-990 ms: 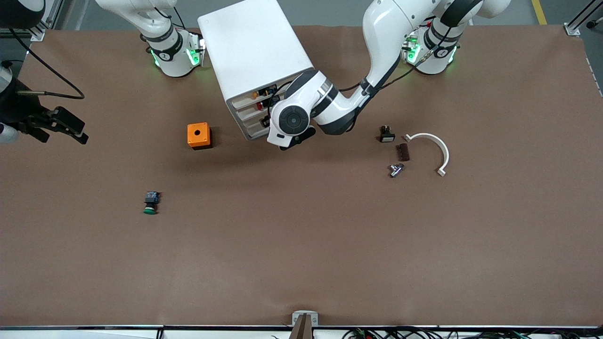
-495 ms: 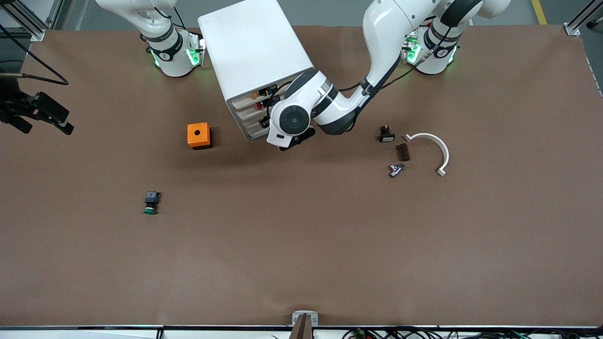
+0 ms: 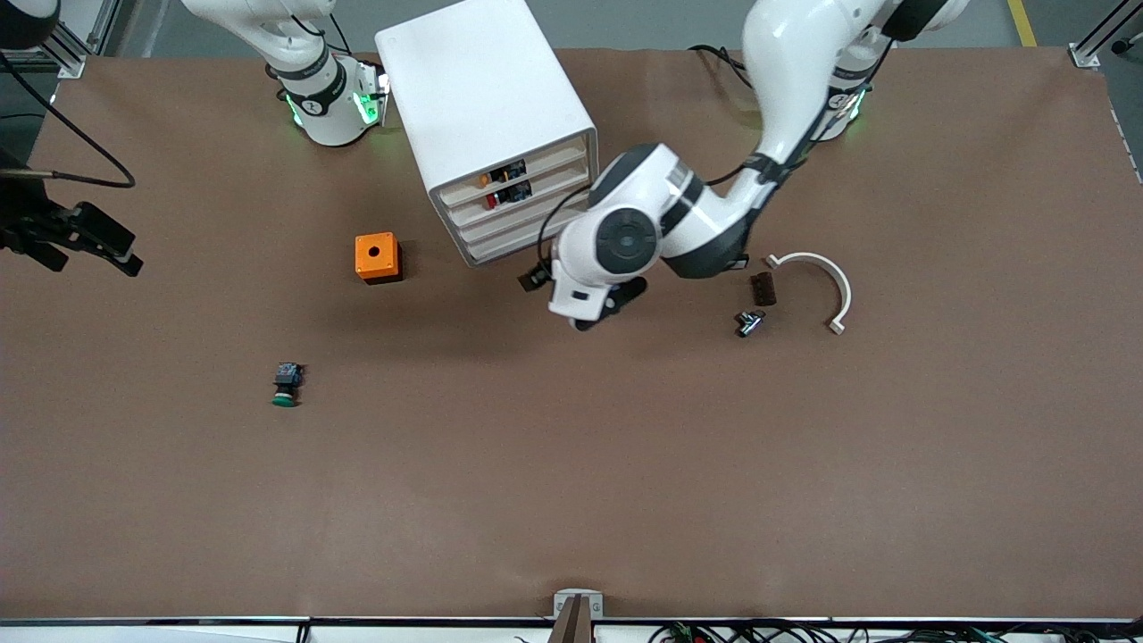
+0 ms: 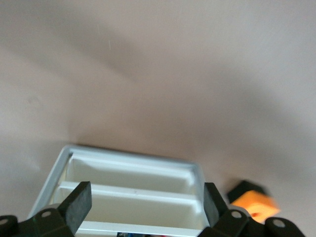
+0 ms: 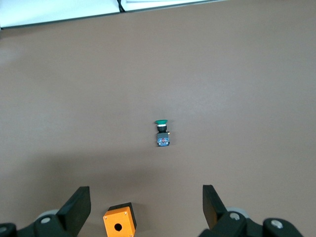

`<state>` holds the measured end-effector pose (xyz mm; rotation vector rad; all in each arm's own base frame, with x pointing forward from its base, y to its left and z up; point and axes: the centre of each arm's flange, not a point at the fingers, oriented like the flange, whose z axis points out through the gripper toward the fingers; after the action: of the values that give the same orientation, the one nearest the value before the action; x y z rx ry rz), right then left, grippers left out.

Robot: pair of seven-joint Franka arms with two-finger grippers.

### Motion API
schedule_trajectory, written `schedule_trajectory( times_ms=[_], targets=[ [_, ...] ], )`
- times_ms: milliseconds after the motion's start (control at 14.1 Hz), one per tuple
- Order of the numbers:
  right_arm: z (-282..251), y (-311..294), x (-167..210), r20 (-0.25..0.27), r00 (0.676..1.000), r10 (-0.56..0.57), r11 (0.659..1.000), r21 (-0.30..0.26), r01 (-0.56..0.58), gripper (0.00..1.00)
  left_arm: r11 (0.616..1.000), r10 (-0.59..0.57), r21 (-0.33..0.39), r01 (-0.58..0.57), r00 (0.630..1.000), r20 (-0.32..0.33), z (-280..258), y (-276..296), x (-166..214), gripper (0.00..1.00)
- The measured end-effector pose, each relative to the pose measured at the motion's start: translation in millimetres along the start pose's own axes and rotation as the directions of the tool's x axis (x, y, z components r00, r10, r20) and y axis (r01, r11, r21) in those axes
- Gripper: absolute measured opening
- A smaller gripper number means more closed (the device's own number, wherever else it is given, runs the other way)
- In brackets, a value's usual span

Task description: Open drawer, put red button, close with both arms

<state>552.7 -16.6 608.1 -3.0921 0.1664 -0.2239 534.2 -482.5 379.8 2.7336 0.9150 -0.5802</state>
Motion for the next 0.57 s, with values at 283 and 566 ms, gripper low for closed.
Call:
schedule_trajectory(
  times_ms=[283, 566],
  targets=[
    [3, 0, -1, 0.001, 1.000, 0.001, 1.000, 0.000, -0.001, 1.00, 0.995, 0.059, -0.073, -0.063, 0.997, -0.057, -130, -46, 55, 1.00],
    [12, 2, -16, -0.054, 0.999, 0.001, 1.000, 0.006, -0.001, 1.00, 0.973, 0.225, 0.063, -0.220, 0.970, -0.088, -214, -119, 77, 1.00]
  ],
)
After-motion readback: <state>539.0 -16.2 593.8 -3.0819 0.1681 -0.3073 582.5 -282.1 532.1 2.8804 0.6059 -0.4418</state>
